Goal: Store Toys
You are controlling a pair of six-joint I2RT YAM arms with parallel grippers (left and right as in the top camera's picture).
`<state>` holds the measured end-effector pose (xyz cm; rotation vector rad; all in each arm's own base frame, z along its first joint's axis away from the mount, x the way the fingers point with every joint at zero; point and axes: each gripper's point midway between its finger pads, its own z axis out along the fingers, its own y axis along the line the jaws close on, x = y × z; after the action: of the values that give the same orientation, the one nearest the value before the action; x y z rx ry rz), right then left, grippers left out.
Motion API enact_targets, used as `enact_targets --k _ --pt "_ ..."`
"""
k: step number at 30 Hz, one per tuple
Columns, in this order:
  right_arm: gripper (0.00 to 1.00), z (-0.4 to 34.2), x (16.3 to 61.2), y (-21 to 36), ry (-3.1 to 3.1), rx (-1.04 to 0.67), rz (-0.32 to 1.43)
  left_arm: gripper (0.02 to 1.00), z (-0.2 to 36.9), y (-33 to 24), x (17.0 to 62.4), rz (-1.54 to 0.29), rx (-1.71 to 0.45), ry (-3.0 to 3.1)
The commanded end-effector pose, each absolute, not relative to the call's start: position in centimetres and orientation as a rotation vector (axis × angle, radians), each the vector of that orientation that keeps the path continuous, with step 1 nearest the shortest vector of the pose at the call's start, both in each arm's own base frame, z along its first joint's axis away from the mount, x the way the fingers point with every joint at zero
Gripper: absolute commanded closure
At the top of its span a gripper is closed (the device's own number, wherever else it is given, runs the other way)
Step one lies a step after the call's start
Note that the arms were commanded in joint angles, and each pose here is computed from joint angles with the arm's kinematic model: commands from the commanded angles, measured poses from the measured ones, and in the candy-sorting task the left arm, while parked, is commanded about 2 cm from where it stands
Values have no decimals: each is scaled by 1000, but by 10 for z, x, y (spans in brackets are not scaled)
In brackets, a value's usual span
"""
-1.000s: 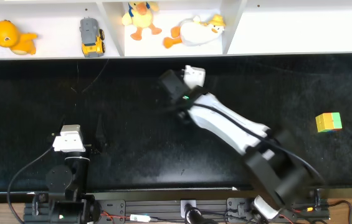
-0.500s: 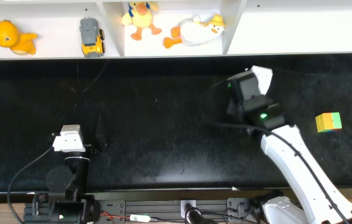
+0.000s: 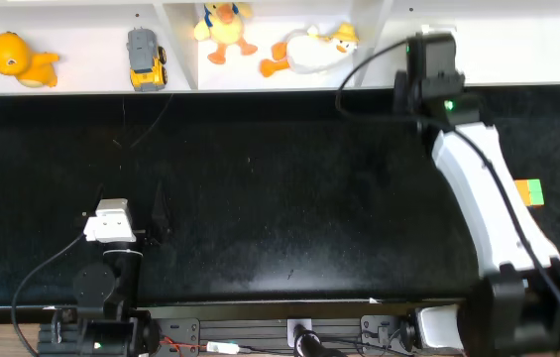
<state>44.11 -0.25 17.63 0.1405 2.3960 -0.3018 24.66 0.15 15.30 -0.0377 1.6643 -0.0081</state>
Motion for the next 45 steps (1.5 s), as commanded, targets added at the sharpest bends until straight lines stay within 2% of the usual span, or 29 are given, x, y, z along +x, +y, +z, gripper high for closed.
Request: enact_targets --k 1,8,15,17,23,27,31,34,36,37,39,40,45 --pt "882 171 477 12 2373 81 -214 20 155 -1 246 -37 -45 1655" --pt "825 151 512 29 2364 62 -112 20 155 -1 246 -37 -45 1655" --pt "632 150 514 33 2359 80 -81 20 155 -1 246 -37 -45 1655" --pt "621 146 506 31 2395 77 -90 20 155 -1 246 -37 -45 1655" --pt "645 154 453 15 2457 93 -183 20 155 -1 246 -37 -45 1655" --pt "524 151 400 8 2477 105 -181 20 155 -1 246 -37 -45 1655" --pt "496 143 330 -4 2519 171 -199 23 155 -1 246 -37 -45 1655" --pt "500 138 279 -31 2506 356 -292 20 155 -1 246 -37 -45 1655" --pt "439 134 250 -53 2495 508 -343 20 155 -1 246 -37 -45 1655" --pt "364 132 235 -64 2494 583 -359 20 155 -1 246 -37 -45 1655" --pt "93 132 223 -83 2443 754 -350 20 155 -1 246 -37 -45 1655" --pt "5 133 222 -89 2420 808 -329 20 155 -1 246 -37 -45 1655" --pt "3 129 218 -105 2394 952 -253 20 155 -1 246 -37 -45 1655"
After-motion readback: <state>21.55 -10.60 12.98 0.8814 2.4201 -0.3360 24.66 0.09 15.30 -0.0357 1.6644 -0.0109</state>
